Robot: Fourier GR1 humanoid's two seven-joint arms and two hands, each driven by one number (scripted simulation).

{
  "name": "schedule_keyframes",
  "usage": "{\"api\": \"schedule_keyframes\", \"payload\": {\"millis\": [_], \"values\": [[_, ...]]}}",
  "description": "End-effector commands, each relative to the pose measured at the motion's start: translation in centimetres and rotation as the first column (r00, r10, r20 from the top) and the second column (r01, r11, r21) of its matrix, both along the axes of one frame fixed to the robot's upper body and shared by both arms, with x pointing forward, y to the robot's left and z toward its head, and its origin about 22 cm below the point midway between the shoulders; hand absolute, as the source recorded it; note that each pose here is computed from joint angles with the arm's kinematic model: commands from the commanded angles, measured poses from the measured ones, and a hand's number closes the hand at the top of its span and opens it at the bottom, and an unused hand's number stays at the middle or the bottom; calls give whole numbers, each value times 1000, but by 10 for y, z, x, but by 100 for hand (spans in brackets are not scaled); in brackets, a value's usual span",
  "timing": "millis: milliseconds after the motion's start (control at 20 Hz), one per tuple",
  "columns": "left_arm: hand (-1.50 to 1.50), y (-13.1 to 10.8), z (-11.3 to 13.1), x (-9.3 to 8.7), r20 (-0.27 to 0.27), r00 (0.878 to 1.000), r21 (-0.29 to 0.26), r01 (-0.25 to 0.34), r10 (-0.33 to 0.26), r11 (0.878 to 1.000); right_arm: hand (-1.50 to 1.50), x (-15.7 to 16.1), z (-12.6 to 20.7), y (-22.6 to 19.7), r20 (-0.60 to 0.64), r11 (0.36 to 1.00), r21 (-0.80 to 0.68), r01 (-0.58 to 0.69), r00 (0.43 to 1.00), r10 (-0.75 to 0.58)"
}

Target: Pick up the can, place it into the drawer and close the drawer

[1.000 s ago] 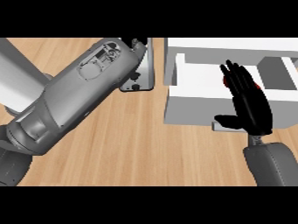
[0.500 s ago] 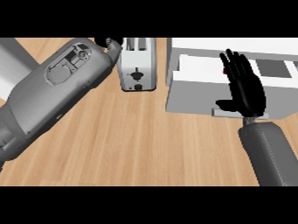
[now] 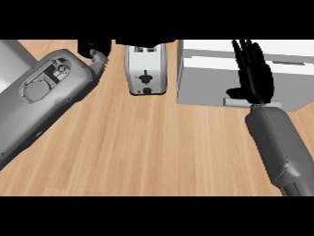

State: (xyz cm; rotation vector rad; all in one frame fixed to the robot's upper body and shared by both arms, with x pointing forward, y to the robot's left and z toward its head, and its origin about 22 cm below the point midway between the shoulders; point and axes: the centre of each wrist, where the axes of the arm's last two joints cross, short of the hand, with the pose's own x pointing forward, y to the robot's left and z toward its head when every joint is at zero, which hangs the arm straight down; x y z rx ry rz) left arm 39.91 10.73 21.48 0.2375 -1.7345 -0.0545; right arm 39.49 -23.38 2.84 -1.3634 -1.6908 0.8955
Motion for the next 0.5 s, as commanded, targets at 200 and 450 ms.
{"api": "schedule_keyframes", "payload": {"millis": [200,450], "values": [[-150,28,-16,-11,0,1000,14,-3,3,1000,-150,30,2,22,13,999,40,27,1000,-28],[-150,26,-32,-23,-17,1000,21,12,-11,1000,-150,54,43,22,17,998,34,58,998,-59]]}}
